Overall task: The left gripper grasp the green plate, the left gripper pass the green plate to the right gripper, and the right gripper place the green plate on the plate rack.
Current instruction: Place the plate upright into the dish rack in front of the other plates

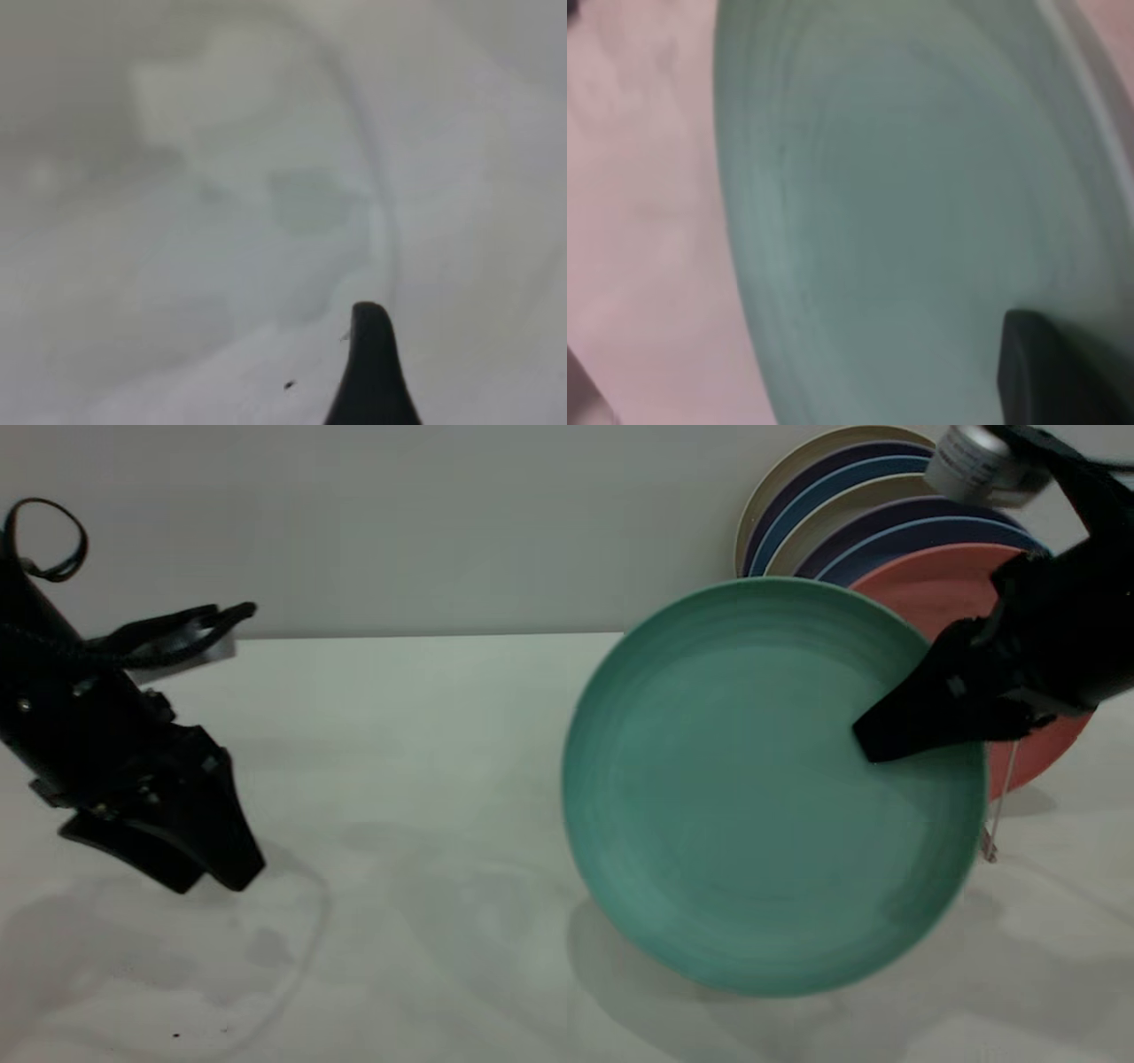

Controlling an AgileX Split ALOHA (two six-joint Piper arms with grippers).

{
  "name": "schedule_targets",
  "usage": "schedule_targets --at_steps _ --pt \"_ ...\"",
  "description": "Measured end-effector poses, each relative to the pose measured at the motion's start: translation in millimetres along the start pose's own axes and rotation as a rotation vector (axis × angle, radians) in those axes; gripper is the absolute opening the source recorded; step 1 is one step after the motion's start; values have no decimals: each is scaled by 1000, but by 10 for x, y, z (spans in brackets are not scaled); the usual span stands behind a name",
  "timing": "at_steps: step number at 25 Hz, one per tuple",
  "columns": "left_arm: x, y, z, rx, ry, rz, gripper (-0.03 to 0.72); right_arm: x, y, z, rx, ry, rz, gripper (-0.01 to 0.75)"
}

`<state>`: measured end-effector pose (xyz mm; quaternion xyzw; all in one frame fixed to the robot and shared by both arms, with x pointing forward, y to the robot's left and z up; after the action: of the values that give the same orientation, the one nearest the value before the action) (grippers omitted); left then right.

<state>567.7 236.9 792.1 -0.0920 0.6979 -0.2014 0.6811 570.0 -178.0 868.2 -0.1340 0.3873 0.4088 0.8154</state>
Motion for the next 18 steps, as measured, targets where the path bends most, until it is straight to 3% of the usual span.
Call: schedule_targets --at_steps 9,14,18 --pt "-98 -9 134 -17 -27 0 585 -706 -193 281 -481 197 -149 91" --pt "-98 -8 136 -21 -28 1 585 -973 -355 353 -610 274 -271 91" --pt "-98 -5 140 -21 -30 3 585 -1058 -448 398 -723 322 -305 91"
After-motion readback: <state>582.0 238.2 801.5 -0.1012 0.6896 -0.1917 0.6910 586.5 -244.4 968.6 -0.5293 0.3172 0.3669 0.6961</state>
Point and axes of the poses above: a point on each arm's last joint axis where the gripper is mounted, x pointing out along that axis toward the gripper, y along the wrist's bending axis when the last joint is at zero, z = x × y, the point moved 8 cm from there along x, pointing out along that axis toward the gripper, and after that the axes turned 10 degrees about -x, right-handed, at the moved point
